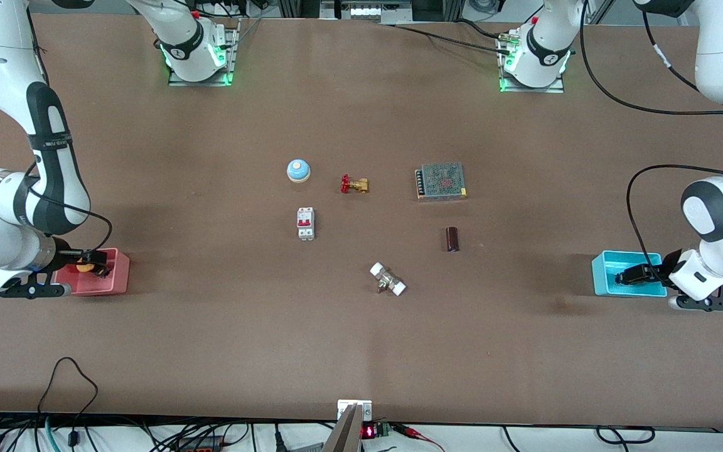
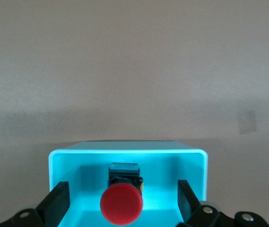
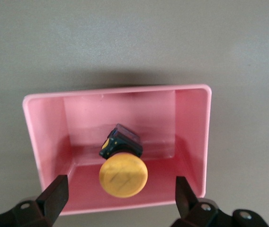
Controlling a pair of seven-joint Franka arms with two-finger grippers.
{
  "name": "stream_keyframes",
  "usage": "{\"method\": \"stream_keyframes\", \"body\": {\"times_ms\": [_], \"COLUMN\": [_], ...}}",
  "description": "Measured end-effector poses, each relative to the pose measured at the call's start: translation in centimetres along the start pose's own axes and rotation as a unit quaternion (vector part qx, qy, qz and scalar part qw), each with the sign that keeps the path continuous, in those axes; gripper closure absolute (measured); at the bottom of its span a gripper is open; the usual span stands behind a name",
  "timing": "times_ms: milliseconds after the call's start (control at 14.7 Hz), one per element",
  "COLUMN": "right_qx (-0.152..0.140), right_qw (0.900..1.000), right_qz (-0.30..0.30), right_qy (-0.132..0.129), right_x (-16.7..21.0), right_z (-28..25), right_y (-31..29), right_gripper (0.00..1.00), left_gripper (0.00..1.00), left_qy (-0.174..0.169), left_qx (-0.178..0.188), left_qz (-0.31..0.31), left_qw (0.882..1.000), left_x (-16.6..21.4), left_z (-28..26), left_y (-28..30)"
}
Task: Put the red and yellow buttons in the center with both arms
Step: 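Grasp the yellow button with the right gripper while the left gripper grasps the red button, then lift the yellow button with the right gripper while the left gripper lifts the red button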
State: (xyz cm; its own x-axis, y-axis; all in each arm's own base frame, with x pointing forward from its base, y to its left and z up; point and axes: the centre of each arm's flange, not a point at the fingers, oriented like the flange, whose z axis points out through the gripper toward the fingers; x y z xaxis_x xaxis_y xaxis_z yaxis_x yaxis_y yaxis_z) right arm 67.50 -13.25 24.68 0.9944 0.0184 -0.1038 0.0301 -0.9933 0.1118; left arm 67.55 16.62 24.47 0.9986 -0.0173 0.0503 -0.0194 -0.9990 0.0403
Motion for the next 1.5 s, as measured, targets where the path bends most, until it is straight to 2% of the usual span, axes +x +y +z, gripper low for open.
{"method": "stream_keyframes", "body": {"times_ms": [750,886,955,1091,1227,1295,1364,1432,1500], "right_qx": [0.009,0.009,0.009,0.009,0.009,0.009,0.008,0.008,0.008], "right_qw": [1.000,1.000,1.000,1.000,1.000,1.000,1.000,1.000,1.000], "right_qz": [-0.006,-0.006,-0.007,-0.007,-0.008,-0.008,-0.009,-0.012,-0.013], "right_qy": [-0.008,-0.008,-0.007,-0.007,-0.007,-0.006,-0.005,-0.003,-0.002], "right_x": [0.1,0.1,0.1,0.1,0.2,0.2,0.3,0.4,0.5], "right_z": [3.0,3.2,3.2,3.4,3.5,3.6,3.5,3.4,3.3], "right_y": [0.0,0.0,0.0,-0.1,-0.1,-0.1,-0.1,0.0,0.0], "right_gripper": [0.00,0.03,0.03,0.17,0.21,0.32,0.33,0.36,0.44], "left_gripper": [0.00,0.03,0.10,0.30,0.51,0.60,0.65,0.65,0.65], "left_qy": [-0.018,-0.019,-0.019,-0.019,-0.019,-0.019,-0.017,-0.012,-0.009], "left_qx": [-0.005,-0.006,-0.006,-0.006,-0.006,-0.006,-0.005,-0.004,-0.004], "left_qz": [0.020,0.021,0.021,0.021,0.021,0.022,0.022,0.022,0.023], "left_qw": [1.000,1.000,1.000,1.000,1.000,1.000,1.000,1.000,1.000], "left_x": [-0.8,-0.9,-0.9,-0.9,-0.9,-0.9,-0.8,-0.5,-0.1], "left_z": [2.6,2.8,2.8,2.8,2.7,2.7,2.5,2.0,1.1], "left_y": [0.2,0.2,0.2,0.2,0.2,0.2,0.2,0.1,0.1]}}
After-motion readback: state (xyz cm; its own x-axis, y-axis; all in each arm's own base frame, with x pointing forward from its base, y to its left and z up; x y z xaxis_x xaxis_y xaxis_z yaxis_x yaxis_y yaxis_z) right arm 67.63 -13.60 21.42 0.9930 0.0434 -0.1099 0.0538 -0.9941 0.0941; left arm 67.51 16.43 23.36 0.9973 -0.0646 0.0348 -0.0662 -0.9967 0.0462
